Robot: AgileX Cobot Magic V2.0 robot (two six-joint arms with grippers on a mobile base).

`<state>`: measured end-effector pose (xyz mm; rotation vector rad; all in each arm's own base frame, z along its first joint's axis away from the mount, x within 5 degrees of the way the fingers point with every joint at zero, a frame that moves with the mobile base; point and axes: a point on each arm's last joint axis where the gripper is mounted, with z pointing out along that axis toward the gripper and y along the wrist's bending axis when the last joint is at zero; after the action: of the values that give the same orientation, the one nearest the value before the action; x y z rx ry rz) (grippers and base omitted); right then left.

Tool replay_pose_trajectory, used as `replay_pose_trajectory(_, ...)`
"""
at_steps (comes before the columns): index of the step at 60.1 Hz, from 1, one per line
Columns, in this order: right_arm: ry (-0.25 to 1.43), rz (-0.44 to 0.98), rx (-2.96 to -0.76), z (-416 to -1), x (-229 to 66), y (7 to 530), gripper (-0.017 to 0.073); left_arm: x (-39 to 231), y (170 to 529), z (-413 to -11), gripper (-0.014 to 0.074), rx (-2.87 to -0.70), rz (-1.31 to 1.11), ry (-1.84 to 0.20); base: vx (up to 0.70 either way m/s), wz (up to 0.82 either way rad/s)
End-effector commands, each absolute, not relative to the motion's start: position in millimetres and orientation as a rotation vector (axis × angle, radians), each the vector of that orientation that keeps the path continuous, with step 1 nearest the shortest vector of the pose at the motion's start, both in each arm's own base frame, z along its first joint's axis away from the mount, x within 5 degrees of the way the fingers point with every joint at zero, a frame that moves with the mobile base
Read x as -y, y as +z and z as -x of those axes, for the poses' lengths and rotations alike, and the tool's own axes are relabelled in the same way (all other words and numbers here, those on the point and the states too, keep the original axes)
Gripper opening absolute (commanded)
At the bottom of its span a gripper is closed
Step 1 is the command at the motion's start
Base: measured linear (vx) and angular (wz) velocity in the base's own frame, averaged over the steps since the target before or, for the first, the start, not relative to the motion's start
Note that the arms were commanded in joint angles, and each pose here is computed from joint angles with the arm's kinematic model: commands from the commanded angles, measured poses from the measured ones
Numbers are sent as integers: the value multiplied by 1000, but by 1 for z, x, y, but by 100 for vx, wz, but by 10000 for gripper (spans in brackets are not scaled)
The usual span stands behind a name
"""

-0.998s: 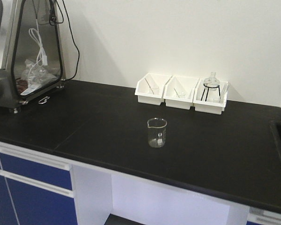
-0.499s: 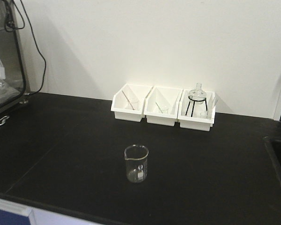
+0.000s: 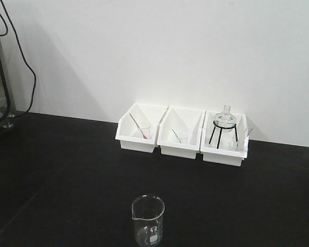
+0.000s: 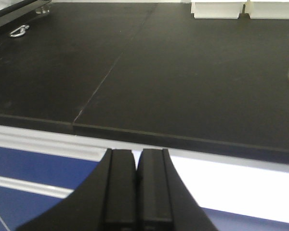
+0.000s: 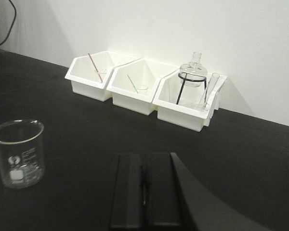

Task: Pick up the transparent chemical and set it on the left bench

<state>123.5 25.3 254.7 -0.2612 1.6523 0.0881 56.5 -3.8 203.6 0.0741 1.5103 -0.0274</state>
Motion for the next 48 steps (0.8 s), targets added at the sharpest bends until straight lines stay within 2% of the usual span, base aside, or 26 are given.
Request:
replay_pose_trajectory(1,97,266,-1546,-125,-27,271,-3,4,206,-55,-3,-1429,-64,-35,24,-5)
replay_pose_trajectory(48,105,263,-1522,-125,-28,273,-3,4,206,-55,-3,-1429,-64,-35,12,-4)
